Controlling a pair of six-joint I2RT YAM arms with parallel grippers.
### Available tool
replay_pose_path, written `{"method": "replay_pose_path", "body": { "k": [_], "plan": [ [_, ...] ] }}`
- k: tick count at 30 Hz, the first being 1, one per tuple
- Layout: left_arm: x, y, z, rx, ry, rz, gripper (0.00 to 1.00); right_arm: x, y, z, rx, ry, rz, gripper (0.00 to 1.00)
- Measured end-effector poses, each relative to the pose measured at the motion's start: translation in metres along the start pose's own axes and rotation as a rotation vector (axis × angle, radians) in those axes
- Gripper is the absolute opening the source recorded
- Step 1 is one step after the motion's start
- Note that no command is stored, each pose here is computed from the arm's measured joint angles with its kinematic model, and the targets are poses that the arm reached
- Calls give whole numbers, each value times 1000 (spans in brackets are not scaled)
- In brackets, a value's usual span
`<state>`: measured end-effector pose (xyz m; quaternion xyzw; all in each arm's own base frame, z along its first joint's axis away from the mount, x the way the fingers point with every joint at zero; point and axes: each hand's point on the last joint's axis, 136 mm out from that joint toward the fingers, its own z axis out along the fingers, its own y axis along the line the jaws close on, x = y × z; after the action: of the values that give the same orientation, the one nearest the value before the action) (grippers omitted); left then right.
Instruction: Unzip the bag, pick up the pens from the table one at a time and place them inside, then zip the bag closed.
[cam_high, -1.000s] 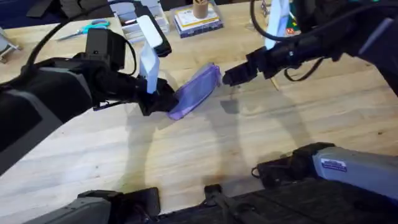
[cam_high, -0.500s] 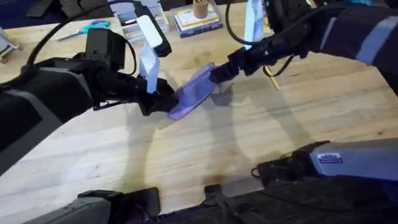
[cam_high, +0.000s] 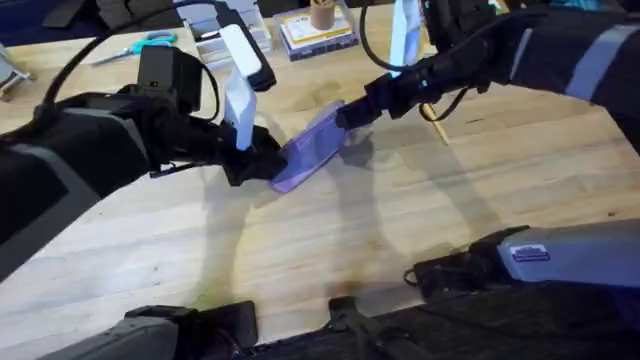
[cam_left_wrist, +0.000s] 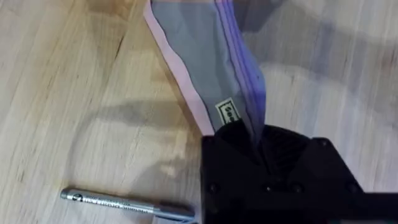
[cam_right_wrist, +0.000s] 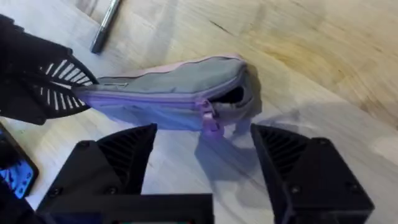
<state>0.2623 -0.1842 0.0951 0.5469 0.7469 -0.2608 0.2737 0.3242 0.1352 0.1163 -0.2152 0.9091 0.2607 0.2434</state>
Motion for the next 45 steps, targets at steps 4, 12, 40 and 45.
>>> {"method": "replay_pose_path", "body": {
  "k": [4,12,40,45],
  "plan": [
    [0,0,0,0,0,0,42,3,-2,4,-3,13,11,848],
    [0,0,0,0,1,0,42,2,-1,9,-9,17,3,709],
    [0,0,0,-2,2,0,42,-4,0,11,-15,3,-4,32],
    [0,1,0,-7,5,1,42,-16,5,-1,-7,-39,-31,32]
  ]
}}
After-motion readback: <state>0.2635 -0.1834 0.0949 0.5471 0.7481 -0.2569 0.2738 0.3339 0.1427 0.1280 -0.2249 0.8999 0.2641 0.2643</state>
